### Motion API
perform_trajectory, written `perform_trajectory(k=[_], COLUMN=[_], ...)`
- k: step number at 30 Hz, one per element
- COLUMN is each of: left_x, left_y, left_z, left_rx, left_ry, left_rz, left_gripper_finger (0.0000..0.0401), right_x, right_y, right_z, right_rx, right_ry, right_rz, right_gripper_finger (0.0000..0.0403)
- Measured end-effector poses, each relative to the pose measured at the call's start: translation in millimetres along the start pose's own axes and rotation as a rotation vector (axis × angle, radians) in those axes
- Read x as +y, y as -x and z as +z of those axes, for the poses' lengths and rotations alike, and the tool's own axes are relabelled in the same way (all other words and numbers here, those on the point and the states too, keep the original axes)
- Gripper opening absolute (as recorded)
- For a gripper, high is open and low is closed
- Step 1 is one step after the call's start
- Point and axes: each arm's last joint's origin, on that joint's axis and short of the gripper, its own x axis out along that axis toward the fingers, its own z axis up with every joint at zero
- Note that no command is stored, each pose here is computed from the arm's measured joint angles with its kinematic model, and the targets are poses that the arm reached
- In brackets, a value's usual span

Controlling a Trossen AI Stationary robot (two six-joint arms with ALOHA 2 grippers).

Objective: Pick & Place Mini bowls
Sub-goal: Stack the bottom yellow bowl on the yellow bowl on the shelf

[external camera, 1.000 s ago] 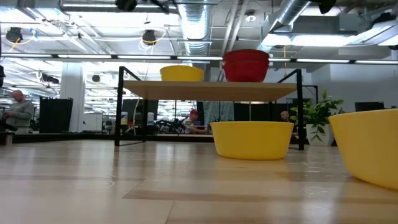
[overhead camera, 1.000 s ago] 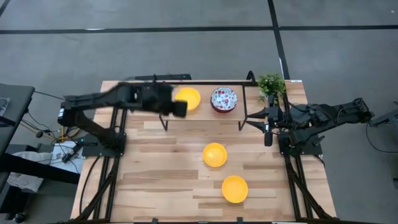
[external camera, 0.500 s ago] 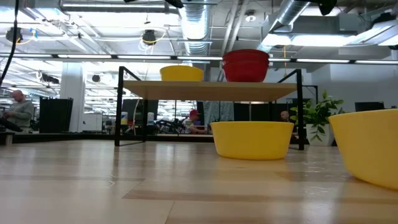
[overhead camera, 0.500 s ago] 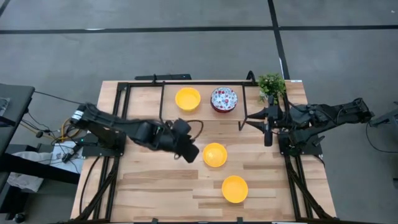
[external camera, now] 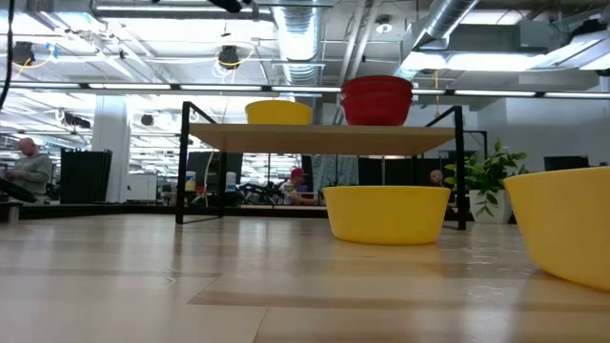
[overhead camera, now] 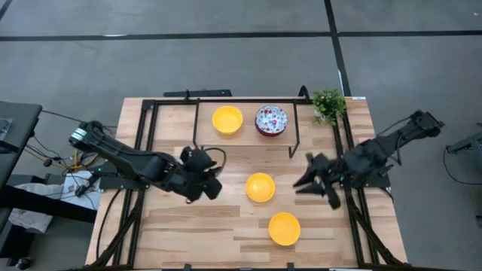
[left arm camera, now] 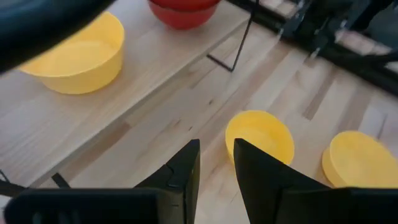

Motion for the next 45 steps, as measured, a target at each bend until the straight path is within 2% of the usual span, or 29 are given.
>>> perform_trajectory(k=[4, 11, 16, 24, 29, 34, 38, 45], left_x=[19, 51, 63, 67, 67, 67, 67, 67], left_y=[9, 18, 19, 14, 14, 14, 14, 14], left_z=[-9, -23, -31, -41, -41, -40, -40, -40], left_rx=[-0.055, -0.108, -0.121, -0.108, -0.109, -0.111, -0.111, -0.113], left_ry=[0.065, 0.124, 0.143, 0.134, 0.110, 0.101, 0.089, 0.075], left_rz=[-0.057, -0.120, -0.137, -0.139, -0.138, -0.138, -0.137, -0.137], left_gripper_finger=[0.0097, 0.0097, 0.0097, 0.0097, 0.0097, 0.0097, 0.0097, 0.0097], right_x=[10, 10, 11, 2, -10, -14, -14, -18], right_y=[-25, -50, -64, -83, -89, -93, -92, -94], right_z=[-20, -66, -88, -111, -122, -120, -112, -110], right_rx=[0.131, 0.477, 0.611, 0.715, 0.835, 0.860, 0.811, 0.780], right_ry=[-0.114, -0.339, -0.422, -0.475, -0.591, -0.638, -0.653, -0.719], right_rz=[0.002, -0.152, -0.220, -0.354, -0.446, -0.414, -0.375, -0.421], right_gripper_finger=[0.0092, 0.0092, 0.0092, 0.0092, 0.0103, 0.0144, 0.0172, 0.0180])
